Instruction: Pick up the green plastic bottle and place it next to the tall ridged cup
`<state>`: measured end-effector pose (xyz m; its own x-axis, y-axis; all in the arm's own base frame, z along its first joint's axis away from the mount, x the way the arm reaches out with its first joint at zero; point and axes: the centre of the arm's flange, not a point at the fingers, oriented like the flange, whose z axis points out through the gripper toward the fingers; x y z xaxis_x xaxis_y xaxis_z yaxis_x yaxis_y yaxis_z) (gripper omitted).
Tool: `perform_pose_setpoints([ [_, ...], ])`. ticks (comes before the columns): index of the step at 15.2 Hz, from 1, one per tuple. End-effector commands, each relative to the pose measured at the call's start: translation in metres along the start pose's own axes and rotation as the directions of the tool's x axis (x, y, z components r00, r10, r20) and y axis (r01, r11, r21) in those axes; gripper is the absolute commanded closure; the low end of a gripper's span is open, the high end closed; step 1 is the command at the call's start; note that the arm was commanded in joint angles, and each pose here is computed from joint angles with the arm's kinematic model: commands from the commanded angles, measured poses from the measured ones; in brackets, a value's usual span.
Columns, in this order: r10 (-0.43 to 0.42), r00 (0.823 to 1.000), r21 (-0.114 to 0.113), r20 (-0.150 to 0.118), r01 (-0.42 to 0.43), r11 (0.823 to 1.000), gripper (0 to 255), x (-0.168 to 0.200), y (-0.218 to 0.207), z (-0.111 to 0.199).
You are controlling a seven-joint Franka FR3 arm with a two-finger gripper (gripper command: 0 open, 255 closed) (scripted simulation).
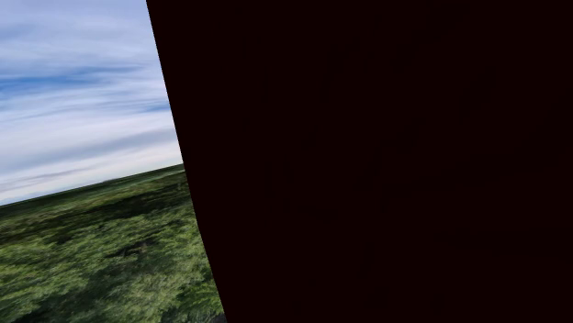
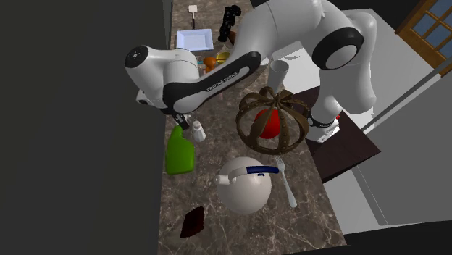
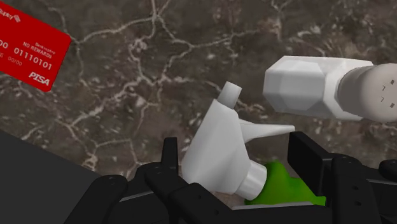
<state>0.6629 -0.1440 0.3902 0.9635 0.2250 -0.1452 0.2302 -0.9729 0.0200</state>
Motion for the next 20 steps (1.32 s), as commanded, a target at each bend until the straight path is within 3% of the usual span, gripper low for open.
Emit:
perform_pose_setpoints([
  [1,0.0,1.0,0.0,0.0,0.0,1.0,255,-0.001,0.0,-0.011],
  [20,0.0,1.0,0.0,0.0,0.0,1.0,255,-0.016,0.002,-0.11],
])
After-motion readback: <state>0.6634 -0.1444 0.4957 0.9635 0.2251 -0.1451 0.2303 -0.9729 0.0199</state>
